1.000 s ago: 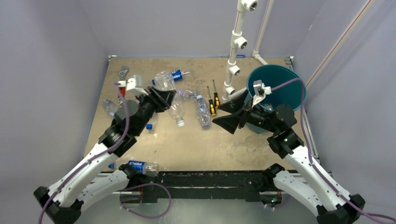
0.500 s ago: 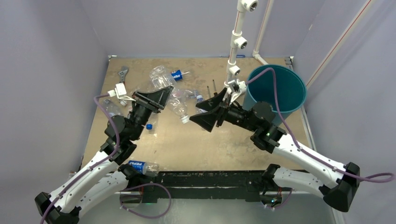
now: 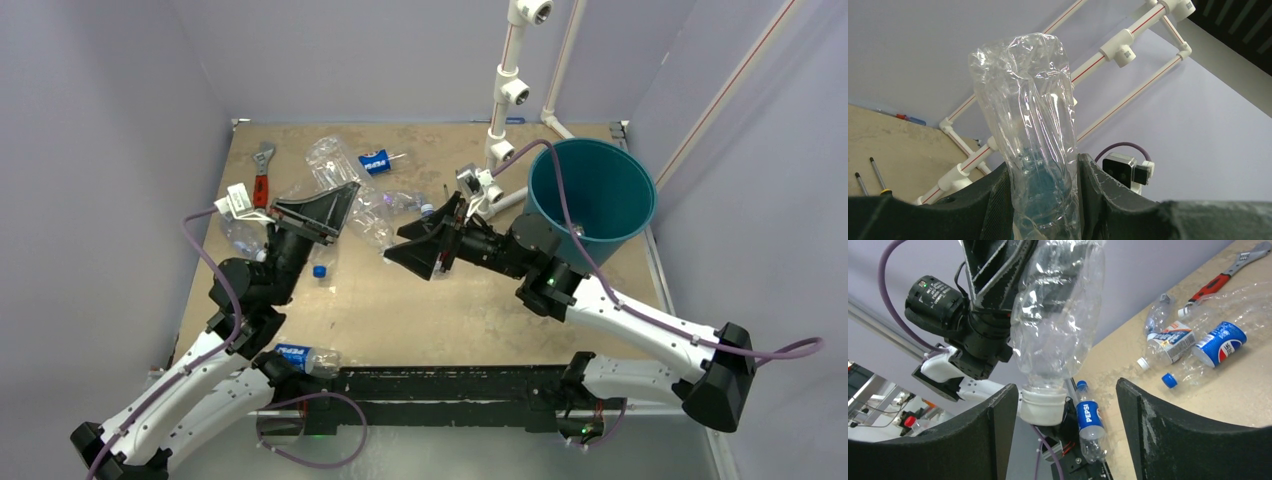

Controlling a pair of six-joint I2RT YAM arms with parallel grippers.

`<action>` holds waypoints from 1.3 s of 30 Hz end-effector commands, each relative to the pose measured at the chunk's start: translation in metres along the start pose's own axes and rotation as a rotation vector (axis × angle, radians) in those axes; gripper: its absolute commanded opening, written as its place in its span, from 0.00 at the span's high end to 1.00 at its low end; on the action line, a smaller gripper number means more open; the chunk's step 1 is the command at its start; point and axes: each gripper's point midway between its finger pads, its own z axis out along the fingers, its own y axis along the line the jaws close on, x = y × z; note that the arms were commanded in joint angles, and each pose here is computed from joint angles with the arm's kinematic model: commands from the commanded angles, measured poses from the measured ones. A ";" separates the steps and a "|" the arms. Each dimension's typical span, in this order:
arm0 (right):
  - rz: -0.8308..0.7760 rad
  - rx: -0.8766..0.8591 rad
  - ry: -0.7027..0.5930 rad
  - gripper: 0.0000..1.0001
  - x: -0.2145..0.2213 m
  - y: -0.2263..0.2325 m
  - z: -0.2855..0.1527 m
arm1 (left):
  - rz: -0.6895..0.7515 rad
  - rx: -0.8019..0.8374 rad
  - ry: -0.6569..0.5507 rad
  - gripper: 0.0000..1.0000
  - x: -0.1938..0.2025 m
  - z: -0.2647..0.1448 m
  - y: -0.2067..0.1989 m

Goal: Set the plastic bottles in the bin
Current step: Place the plastic bottle in the trash bin.

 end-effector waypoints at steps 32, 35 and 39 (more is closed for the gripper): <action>-0.410 0.607 0.415 1.00 0.015 -0.078 -0.109 | 1.054 -0.144 0.507 0.01 -0.013 -0.024 0.030; -0.415 0.627 0.453 1.00 0.019 -0.081 -0.116 | 1.265 -0.095 0.693 0.01 0.015 -0.023 0.066; -0.394 0.621 0.506 1.00 0.026 -0.076 -0.128 | 1.318 0.241 0.783 0.01 0.061 -0.033 0.041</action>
